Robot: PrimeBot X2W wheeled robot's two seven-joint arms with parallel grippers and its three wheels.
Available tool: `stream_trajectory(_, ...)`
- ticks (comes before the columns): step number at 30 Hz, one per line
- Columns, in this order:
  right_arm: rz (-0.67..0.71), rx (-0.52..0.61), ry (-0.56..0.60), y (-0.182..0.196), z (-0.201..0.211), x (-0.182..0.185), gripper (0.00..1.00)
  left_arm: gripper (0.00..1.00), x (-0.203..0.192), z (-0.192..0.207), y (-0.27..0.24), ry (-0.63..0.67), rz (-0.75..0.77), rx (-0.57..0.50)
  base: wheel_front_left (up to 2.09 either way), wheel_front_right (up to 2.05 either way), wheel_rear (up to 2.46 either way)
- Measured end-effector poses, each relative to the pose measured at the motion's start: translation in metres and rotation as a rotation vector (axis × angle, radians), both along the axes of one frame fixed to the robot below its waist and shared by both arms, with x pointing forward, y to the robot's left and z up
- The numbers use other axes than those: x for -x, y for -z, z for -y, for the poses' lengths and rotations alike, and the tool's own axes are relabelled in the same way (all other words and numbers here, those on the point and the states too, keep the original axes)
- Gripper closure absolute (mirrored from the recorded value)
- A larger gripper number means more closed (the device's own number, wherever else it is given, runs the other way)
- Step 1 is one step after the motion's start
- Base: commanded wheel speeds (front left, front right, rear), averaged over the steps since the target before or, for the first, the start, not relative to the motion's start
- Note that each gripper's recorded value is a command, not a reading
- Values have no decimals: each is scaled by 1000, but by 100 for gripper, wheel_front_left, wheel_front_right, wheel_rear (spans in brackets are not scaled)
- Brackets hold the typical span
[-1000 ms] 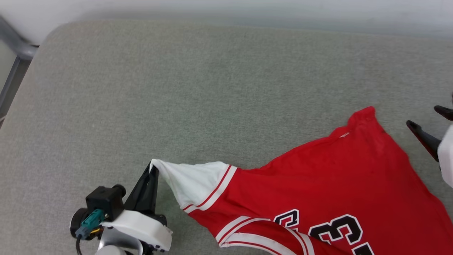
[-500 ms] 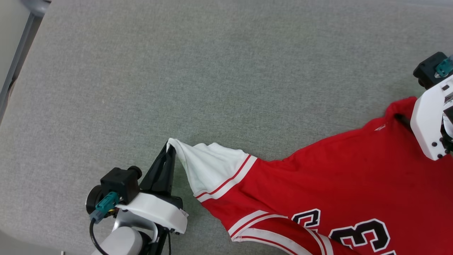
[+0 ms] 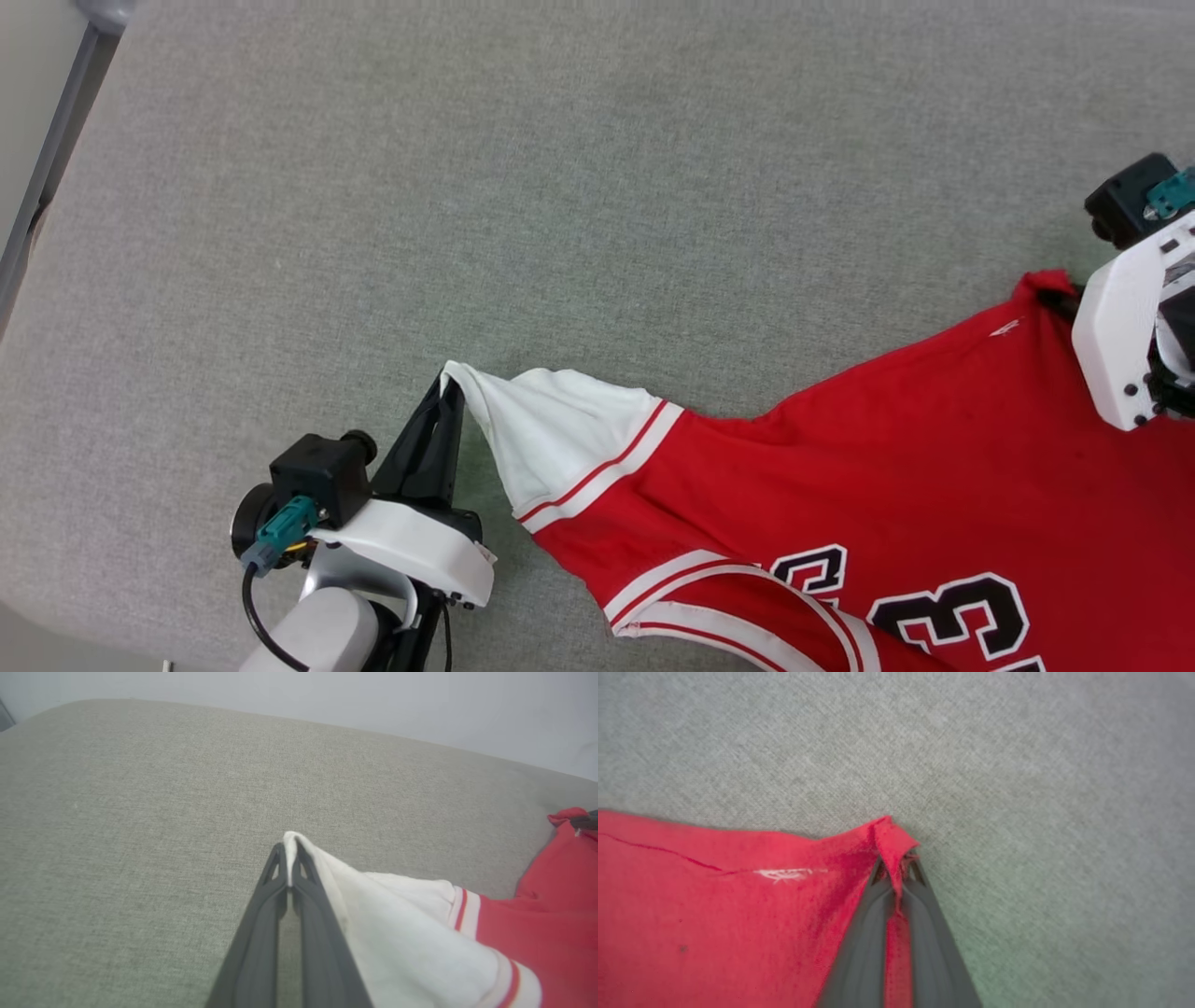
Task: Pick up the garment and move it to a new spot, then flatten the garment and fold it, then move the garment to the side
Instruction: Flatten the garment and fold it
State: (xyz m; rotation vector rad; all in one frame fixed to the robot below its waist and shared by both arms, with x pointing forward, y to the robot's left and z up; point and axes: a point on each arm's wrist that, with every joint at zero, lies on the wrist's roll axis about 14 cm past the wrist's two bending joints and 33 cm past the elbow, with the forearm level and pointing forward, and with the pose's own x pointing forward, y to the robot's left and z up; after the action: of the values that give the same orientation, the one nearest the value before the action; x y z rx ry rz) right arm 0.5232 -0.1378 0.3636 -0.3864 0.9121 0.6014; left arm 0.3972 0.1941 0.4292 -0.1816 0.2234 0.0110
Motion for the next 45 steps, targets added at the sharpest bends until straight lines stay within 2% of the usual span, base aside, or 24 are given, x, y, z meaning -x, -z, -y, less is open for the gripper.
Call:
stream_trajectory(5, 101, -76, 18, -30, 2, -3, 100, 100, -2, -4, -16, 3, 49, -18, 0, 0, 0)
stream_trajectory(12, 329, -196, 44, -102, 10, -8, 100, 100, -7, -11, -59, 17, 171, -58, 0, 0, 0)
stream_trajectory(22, 599, -355, 76, -207, 23, 13, 100, 100, -38, -5, -181, 96, 490, -151, 0, 0, 0)
stream_trajectory(32, 830, -472, 90, -296, 27, 32, 100, 100, -60, 24, -296, 209, 773, -234, 0, 0, 0)
stream_trajectory(39, 926, -511, 107, -330, 29, 30, 100, 100, -75, 46, -346, 270, 890, -252, 0, 0, 0)
stream_trajectory(45, 999, -487, 135, -349, 34, 3, 100, 100, -103, 59, -372, 301, 951, -257, 0, 0, 0)
